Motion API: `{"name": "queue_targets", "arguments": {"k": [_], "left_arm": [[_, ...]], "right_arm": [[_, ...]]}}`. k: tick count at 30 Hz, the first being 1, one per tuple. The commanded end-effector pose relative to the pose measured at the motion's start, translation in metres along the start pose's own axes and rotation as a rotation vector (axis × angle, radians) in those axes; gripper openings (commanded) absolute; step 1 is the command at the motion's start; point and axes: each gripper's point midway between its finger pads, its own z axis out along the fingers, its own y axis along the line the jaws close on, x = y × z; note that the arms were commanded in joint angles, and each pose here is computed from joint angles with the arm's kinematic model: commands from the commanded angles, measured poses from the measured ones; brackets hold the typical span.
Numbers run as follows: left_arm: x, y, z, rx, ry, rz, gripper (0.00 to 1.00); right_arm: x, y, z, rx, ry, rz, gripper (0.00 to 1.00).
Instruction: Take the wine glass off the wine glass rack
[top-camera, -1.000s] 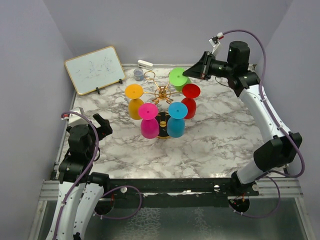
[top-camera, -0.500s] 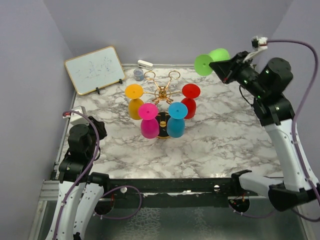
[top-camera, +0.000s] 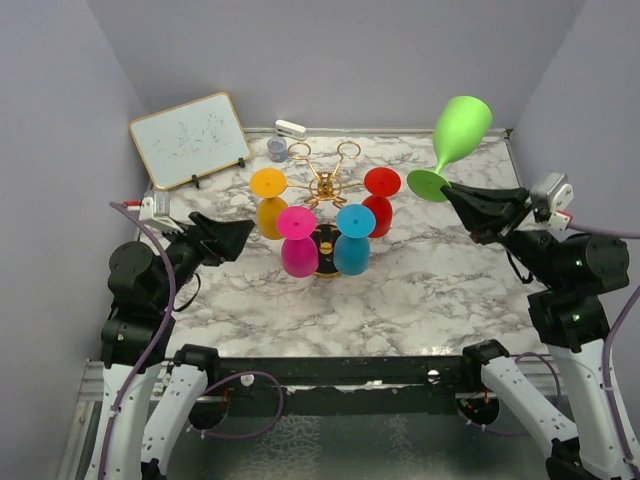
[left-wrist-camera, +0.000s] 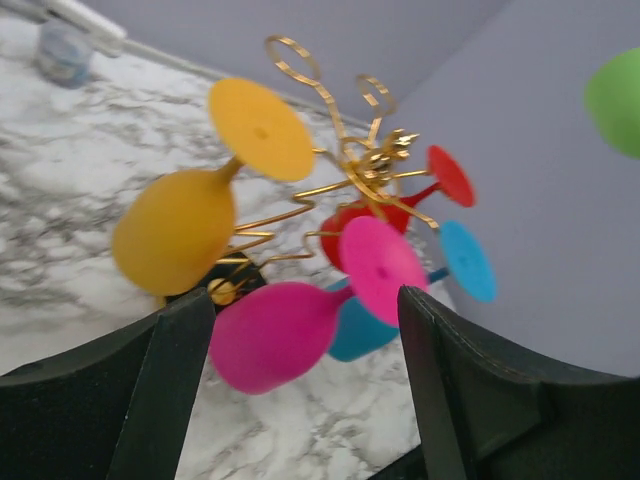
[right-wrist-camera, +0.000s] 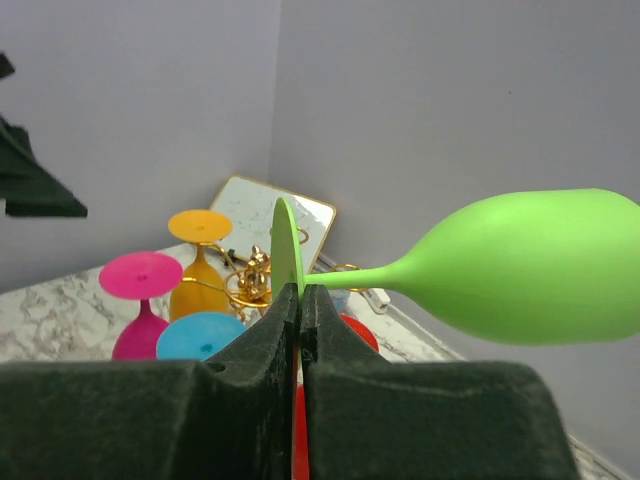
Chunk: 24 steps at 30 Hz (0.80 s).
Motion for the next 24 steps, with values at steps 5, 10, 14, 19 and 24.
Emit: {"name": "queue_targets", "arguments": {"k": [5,10,14,19,24], "left_arm": [[-0.016,-0.101,-0.006,0.403,0.18,-0.213,0.86],[-0.022,-0.119,-0.009,0.456,0.238,-0.309,0.86],[-0.026,-0.123,-0.01,0.467,0.232,-0.375,0.8],[-0.031,-0.134,-0.014,0.514,0.257,-0.471,0.81],[-0.038,-0.136,-0.013,0.5,0.244,-0.505,0.84]], "right_arm": [[0.019,0.053,-0.027,-0.275,-0.086,-0.262,0.01],[0.023,0.064,-0.024,-0.364,-0.102,-0.264,0.01],[0.03,0.058,-0.012,-0.378,-0.103,-0.272,0.01],[0.03,0.051,0.003,-0.382,-0.145,-0.314,0.01],[0.023,0.043,0.023,-0.378,-0.191,-0.352,0.01]]}}
